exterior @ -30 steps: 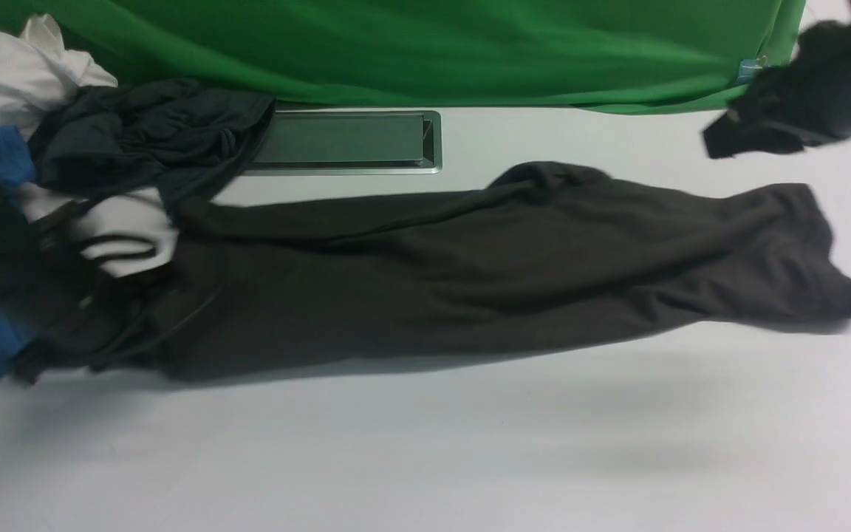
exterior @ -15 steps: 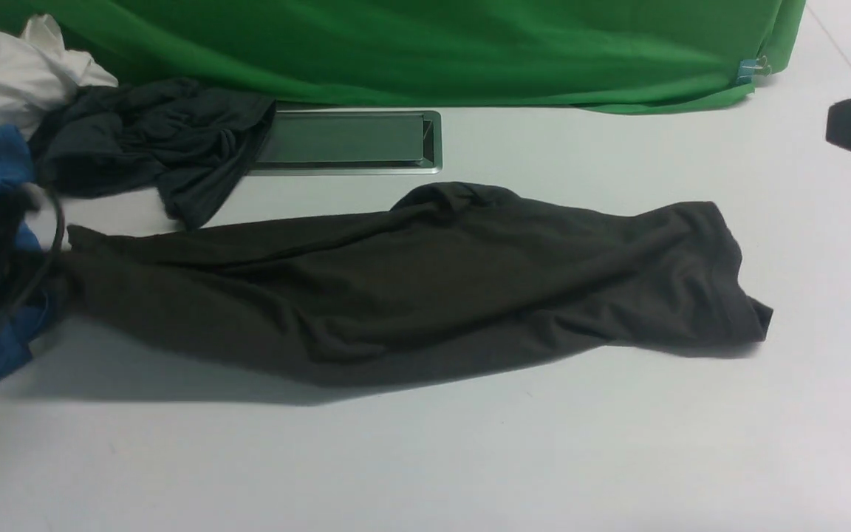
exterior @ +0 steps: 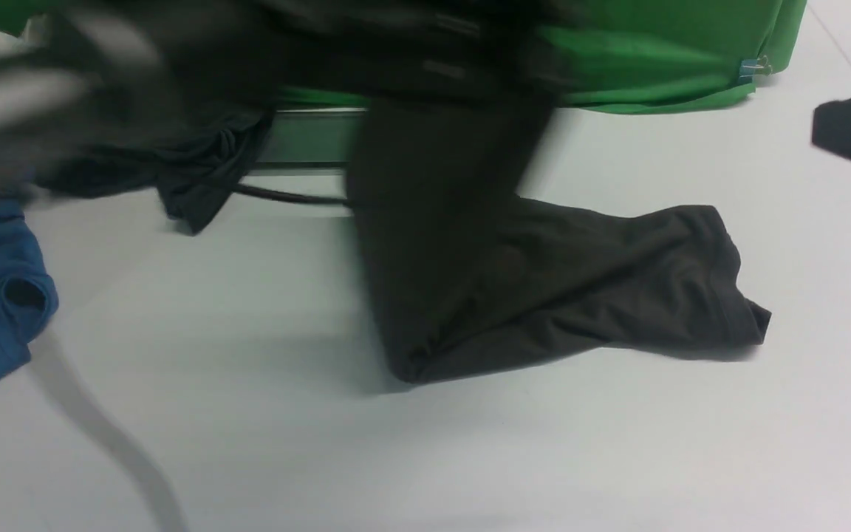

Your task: Fold a long-sleeved shirt on a white desktop.

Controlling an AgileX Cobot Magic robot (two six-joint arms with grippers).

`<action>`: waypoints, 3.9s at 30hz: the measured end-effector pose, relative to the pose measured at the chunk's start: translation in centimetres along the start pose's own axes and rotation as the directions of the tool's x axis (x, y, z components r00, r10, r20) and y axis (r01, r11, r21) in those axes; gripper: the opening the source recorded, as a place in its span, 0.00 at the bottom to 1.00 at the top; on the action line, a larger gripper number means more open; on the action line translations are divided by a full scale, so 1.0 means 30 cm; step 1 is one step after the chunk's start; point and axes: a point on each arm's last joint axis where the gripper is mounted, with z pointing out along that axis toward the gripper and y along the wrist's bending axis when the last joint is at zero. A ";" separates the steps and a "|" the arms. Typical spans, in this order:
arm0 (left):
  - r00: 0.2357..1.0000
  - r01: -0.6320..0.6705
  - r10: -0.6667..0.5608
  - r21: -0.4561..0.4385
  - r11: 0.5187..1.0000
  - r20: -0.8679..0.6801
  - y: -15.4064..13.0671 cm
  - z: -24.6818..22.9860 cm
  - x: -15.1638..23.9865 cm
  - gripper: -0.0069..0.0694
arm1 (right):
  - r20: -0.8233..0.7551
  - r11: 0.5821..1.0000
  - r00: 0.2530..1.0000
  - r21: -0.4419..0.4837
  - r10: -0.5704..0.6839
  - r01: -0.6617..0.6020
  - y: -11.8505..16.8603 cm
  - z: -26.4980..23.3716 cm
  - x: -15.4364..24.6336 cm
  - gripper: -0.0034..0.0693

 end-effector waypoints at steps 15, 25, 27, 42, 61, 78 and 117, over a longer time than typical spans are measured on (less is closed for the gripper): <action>0.916 -0.144 0.171 0.099 0.985 -0.364 -0.078 0.546 0.461 0.49 | 0.052 0.985 0.986 -0.061 -0.159 0.162 0.085 -0.094 0.002 0.18; 0.816 -0.426 0.440 0.124 0.896 -0.375 -0.152 0.271 0.161 0.99 | 0.143 0.994 0.986 -0.049 -0.086 0.093 0.097 -0.134 -0.092 0.37; 0.803 -0.451 0.452 0.099 0.887 -0.388 -0.130 0.215 0.102 0.99 | 0.137 0.992 0.985 -0.047 -0.107 0.115 0.100 -0.141 -0.110 0.38; 0.973 -0.228 0.208 -0.305 0.925 -0.096 0.103 -0.737 -0.390 0.40 | 0.237 0.968 0.954 0.208 -0.186 0.137 0.046 -0.244 -0.110 0.07; 0.975 -0.206 0.223 -0.358 0.911 0.006 0.013 -1.119 0.437 0.11 | 0.538 0.980 0.830 0.193 -0.149 0.051 0.047 -0.375 0.393 0.09; 0.848 -0.364 0.475 -0.391 0.845 0.236 -0.119 -1.283 0.732 0.11 | 0.366 0.981 0.924 0.190 -0.114 0.046 0.014 -0.246 0.547 0.11; 0.803 -0.036 0.439 -0.702 0.712 0.404 0.377 -1.061 0.936 0.11 | 0.367 0.981 0.923 0.190 -0.114 0.046 0.014 -0.246 0.547 0.24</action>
